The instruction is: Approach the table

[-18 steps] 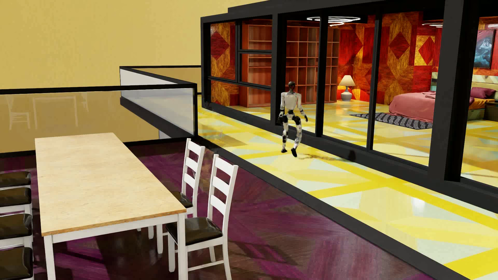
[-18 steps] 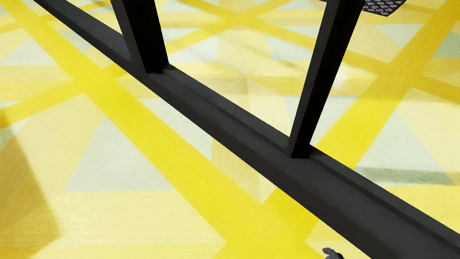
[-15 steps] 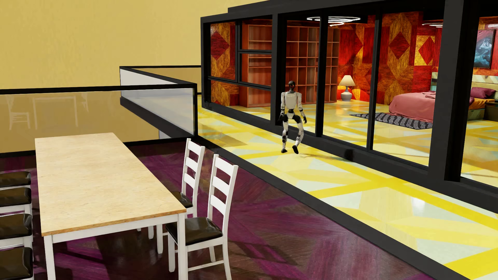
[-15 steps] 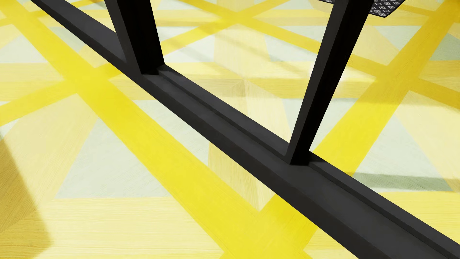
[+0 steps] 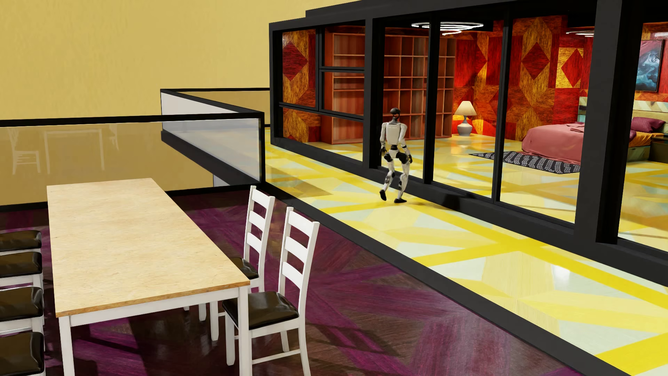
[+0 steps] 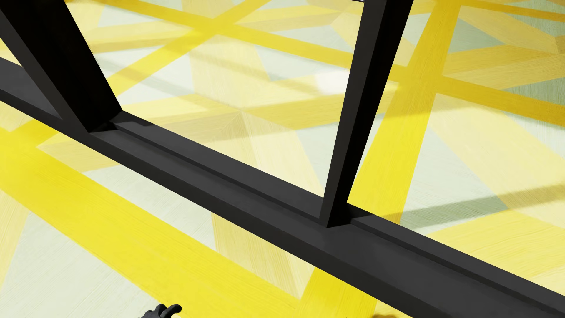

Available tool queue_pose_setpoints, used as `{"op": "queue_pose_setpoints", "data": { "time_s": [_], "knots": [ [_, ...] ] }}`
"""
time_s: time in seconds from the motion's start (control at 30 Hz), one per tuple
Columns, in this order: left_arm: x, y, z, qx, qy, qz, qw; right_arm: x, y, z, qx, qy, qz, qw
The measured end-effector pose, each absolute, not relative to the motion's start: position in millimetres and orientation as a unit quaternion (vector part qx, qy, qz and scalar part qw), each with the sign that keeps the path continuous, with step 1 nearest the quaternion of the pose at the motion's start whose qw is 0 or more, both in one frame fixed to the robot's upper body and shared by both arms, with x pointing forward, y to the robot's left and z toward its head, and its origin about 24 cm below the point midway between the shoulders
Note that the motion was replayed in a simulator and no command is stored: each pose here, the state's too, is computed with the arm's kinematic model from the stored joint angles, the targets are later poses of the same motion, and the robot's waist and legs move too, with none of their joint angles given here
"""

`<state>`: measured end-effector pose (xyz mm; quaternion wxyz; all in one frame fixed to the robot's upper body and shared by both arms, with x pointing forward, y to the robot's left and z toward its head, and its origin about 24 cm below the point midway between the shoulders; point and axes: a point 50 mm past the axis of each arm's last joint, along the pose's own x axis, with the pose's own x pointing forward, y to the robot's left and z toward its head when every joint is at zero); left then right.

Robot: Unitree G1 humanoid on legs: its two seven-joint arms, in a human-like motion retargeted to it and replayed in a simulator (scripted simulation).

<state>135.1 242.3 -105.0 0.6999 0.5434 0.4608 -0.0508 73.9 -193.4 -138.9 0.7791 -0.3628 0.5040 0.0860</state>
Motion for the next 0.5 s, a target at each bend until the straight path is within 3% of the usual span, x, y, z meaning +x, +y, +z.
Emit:
{"op": "queue_pose_setpoints", "data": {
  "time_s": [0.1, 0.17, 0.23, 0.33, 0.4, 0.5],
  "knots": [
    [55.1, 222.3, -148.3, 0.511, 0.583, -0.229, 0.589, 117.5, -196.6, -111.4, -0.342, 0.400, 0.007, 0.850],
    [3.9, 205.5, -162.8, 0.447, 0.642, -0.351, 0.515, 135.9, -193.3, -97.4, -0.345, 0.349, 0.005, 0.871],
    [-28.1, 195.3, -164.1, 0.399, 0.667, -0.413, 0.476, 147.0, -190.1, -91.2, -0.358, 0.328, 0.025, 0.874],
    [-25.1, 189.4, -162.2, 0.445, 0.636, -0.388, 0.497, 149.5, -197.2, -92.6, -0.381, 0.348, 0.011, 0.856],
    [-6.3, 205.8, -160.3, 0.514, 0.604, -0.348, 0.500, 127.9, -207.6, -102.1, -0.368, 0.396, -0.021, 0.841],
    [41.1, 255.7, -150.4, 0.613, 0.577, -0.337, 0.422, 58.4, -234.7, -125.8, -0.346, 0.524, -0.031, 0.778]
  ]
}}
